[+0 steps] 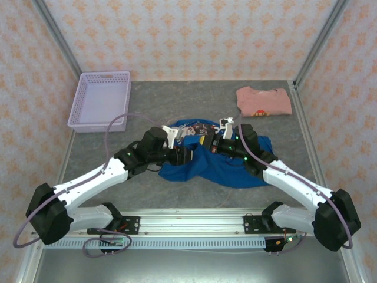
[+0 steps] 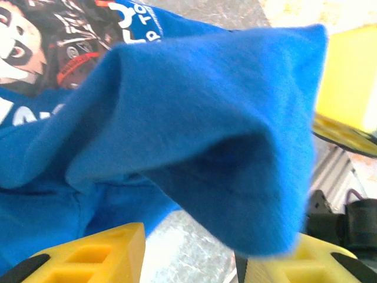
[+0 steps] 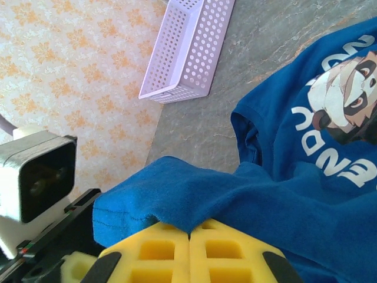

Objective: Fold the inside-out t-shirt
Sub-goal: Adjust the T-shirt at the center of the table.

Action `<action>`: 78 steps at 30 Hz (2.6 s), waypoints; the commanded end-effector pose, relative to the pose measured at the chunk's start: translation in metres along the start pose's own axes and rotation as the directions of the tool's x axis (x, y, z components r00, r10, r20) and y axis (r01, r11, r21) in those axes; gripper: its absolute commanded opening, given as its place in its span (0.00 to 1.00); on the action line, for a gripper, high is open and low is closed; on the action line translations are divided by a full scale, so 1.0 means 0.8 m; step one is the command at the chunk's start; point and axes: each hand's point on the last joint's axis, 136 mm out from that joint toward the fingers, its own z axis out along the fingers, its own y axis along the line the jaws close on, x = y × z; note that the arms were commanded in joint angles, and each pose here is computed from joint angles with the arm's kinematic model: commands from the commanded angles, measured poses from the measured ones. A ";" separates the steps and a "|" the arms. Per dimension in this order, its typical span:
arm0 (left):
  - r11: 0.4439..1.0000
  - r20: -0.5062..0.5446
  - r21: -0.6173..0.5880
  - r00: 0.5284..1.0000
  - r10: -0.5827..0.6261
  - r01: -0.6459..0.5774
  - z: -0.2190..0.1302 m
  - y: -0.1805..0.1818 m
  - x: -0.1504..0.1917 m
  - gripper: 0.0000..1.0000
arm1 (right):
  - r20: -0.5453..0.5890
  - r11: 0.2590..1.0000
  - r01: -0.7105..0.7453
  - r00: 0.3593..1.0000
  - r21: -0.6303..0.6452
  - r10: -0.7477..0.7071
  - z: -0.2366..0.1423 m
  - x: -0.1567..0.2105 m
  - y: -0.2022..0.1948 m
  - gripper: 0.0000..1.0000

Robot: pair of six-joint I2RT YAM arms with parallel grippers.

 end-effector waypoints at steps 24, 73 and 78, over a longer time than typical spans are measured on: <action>0.977 -0.125 0.212 0.992 0.004 0.023 -0.118 -0.075 -0.052 0.00 | -0.055 0.784 0.469 0.869 0.407 -0.491 -0.079 -0.039 -0.033 0.00; 0.909 0.046 -0.417 0.998 0.039 -0.016 -0.083 0.104 -0.085 0.26 | -0.103 0.965 0.041 0.992 -0.258 -0.070 0.036 0.021 0.104 0.00; 0.937 0.071 -0.346 0.997 -0.025 0.048 -0.087 0.102 -0.048 0.49 | -0.029 0.984 0.001 1.000 -0.179 -0.006 0.048 0.003 0.084 0.00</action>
